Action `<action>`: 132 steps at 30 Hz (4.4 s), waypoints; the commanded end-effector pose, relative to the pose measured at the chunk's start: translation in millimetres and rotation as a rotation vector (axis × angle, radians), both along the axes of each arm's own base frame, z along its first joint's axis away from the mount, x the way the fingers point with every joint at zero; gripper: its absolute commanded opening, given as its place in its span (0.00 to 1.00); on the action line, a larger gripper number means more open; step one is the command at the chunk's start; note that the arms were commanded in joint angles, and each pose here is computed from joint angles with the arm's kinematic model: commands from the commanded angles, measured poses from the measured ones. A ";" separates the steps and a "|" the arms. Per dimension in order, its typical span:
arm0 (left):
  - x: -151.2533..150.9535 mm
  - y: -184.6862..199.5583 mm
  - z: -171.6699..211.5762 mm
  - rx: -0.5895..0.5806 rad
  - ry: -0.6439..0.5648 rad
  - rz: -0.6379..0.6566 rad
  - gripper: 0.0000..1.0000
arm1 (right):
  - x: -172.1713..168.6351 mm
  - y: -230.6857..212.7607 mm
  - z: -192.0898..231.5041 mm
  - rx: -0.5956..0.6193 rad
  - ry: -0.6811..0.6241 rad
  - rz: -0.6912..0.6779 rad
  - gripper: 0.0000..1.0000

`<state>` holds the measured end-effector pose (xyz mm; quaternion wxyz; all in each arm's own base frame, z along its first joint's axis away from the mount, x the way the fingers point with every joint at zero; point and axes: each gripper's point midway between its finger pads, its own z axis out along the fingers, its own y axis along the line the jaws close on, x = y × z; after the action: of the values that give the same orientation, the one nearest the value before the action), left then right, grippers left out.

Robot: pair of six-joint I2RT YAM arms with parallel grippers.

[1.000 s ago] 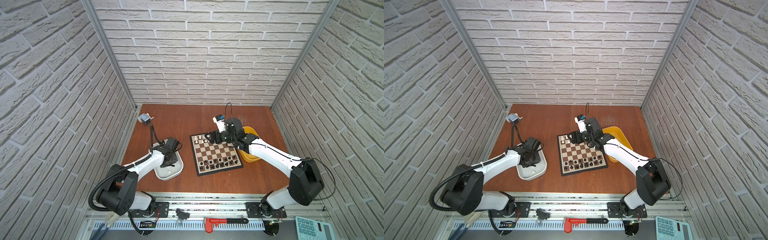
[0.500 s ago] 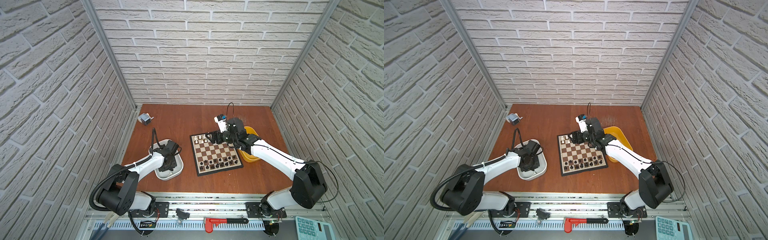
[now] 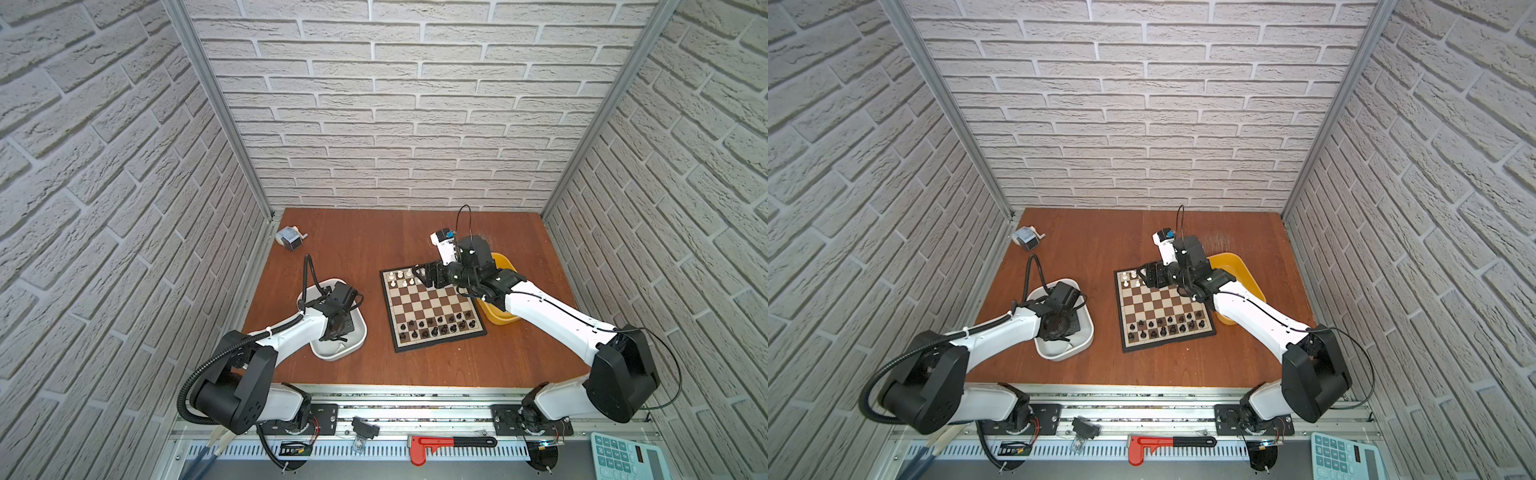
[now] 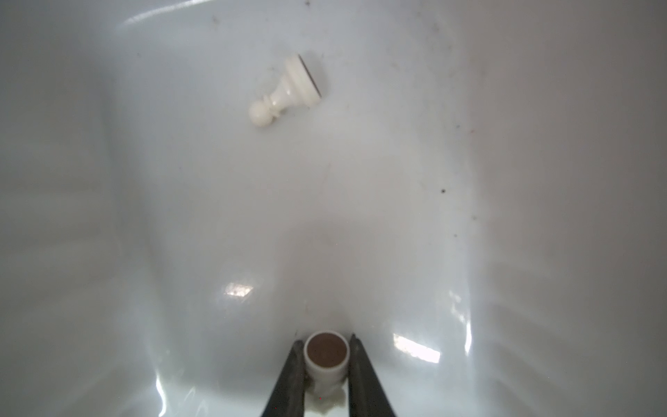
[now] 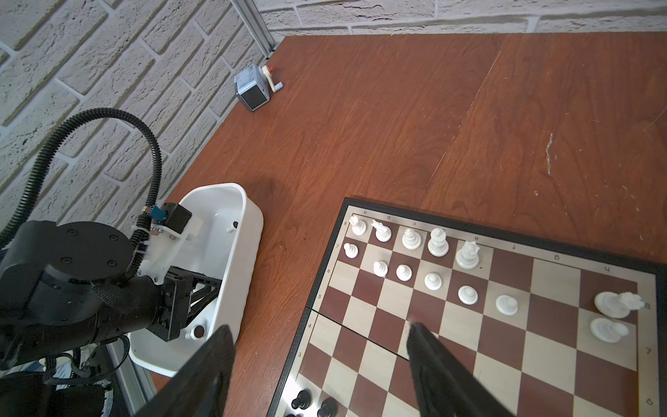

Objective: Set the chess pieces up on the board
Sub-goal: 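Lower the left gripper and close it on an upright white pawn in the bin, then lift the white pawn with the left gripper toward the right gripper, then pass the white pawn from the left gripper into the right gripper, then carry the pawn with the right gripper to the board while the left gripper draws back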

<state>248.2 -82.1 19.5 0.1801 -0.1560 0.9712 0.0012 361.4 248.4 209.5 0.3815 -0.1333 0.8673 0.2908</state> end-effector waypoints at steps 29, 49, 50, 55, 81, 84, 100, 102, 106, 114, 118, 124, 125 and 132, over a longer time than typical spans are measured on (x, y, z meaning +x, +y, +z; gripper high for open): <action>109.1 -99.5 215.7 -0.791 -0.462 0.351 0.12 | -15.4 95.7 47.5 0.372 -0.142 0.282 0.75; 104.4 -133.3 223.8 -0.890 -0.412 0.343 0.11 | 4.5 130.1 27.3 0.389 -0.111 0.286 0.49; 104.0 -134.0 224.1 -0.892 -0.411 0.341 0.11 | 5.1 129.5 27.5 0.390 -0.114 0.281 0.48; 103.1 -134.4 227.8 -0.917 -0.419 0.341 0.11 | 8.3 131.2 23.4 0.380 -0.104 0.277 0.40; 93.9 -146.9 246.2 -1.061 -0.387 0.335 0.11 | 12.2 135.7 25.3 0.417 -0.171 0.293 0.16; 92.8 -145.1 247.8 -1.068 -0.396 0.338 0.11 | 11.2 135.6 25.0 0.419 -0.172 0.298 0.12; 94.7 -139.1 240.6 -1.035 -0.450 0.306 0.28 | 7.6 128.3 34.3 0.396 -0.184 0.282 0.07; 97.4 -138.3 241.8 -1.006 -0.474 0.275 0.43 | 10.4 125.3 34.2 0.371 -0.176 0.262 0.07; 102.3 -130.8 244.5 -0.952 -0.530 0.237 0.98 | 13.1 115.7 38.9 0.329 -0.180 0.219 0.06; 100.3 -120.9 284.9 -0.609 -0.760 -0.187 0.99 | 32.8 68.5 44.6 0.180 -0.106 0.077 0.06; 82.1 -113.2 267.6 -0.294 -0.809 -0.523 0.98 | 44.2 19.5 43.1 -0.008 -0.052 -0.019 0.06; 50.1 -120.3 257.4 -0.225 -0.958 -0.789 0.99 | 58.6 -70.2 12.2 -0.504 0.070 -0.155 0.06; 46.2 -126.4 259.6 -0.249 -0.978 -0.827 0.98 | 60.9 -79.5 5.2 -0.546 0.097 -0.167 0.06; 36.7 -168.7 235.0 -0.332 -0.901 -1.070 0.98 | 88.5 -100.2 -48.3 -0.706 0.252 -0.163 0.06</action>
<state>291.7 -228.8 234.5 0.4902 0.2578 0.7856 -0.2759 461.1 168.9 189.2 0.2938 -0.1286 0.9471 0.0141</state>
